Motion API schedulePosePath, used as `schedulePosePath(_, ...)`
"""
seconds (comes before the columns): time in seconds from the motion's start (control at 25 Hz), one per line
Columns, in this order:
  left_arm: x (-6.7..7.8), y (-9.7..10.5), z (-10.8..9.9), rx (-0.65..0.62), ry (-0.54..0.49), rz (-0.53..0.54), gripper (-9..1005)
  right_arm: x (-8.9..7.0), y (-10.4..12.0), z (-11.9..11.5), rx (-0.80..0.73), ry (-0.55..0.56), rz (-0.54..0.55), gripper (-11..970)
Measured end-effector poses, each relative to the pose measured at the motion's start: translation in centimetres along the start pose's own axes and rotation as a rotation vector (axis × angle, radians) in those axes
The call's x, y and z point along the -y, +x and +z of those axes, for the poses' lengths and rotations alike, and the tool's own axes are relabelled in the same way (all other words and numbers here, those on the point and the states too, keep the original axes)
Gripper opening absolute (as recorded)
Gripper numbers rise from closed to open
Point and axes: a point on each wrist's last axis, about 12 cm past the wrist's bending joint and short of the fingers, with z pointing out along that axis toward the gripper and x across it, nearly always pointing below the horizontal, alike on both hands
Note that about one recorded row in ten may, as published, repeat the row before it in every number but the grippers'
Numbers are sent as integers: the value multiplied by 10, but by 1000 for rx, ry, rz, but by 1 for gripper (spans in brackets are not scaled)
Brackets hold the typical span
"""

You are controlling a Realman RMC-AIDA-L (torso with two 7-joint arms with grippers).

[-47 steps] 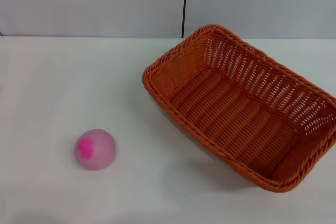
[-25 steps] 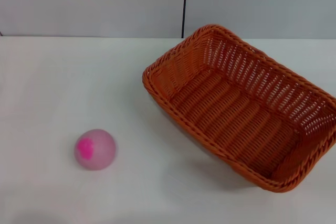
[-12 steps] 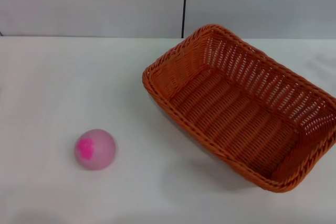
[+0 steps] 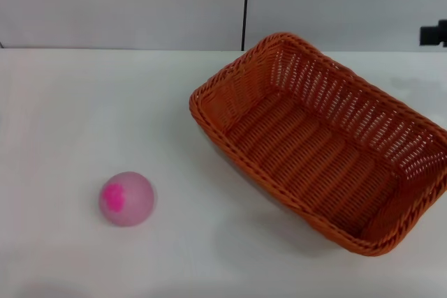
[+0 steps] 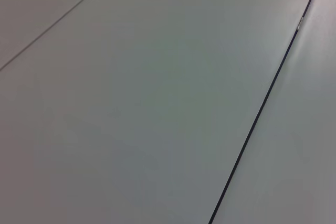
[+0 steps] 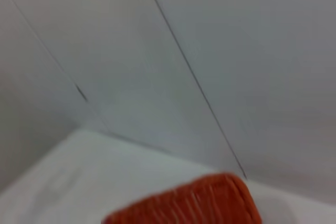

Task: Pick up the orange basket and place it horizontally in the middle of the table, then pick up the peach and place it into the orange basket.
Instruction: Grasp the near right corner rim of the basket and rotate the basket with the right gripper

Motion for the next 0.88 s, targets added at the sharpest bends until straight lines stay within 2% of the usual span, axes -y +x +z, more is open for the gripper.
schedulePosePath(0.12, 0, 0, 0, -1, -2, 0, 858, 1, -10, 12, -115, 48, -16, 678)
schedulePosePath(0.24, -1, 1, 0, -6, -6, 0, 858, 1, -13, 17, -159, 70, -27, 760)
schedulePosePath(0.52, -1, 2, 0, -12, -10, -2, 858, 2, -13, 40, -309, 127, -58, 735)
schedulePosePath(0.88, 0, 2, 0, -11, -10, -6, 858, 4, 0, 69, -399, 118, -55, 704)
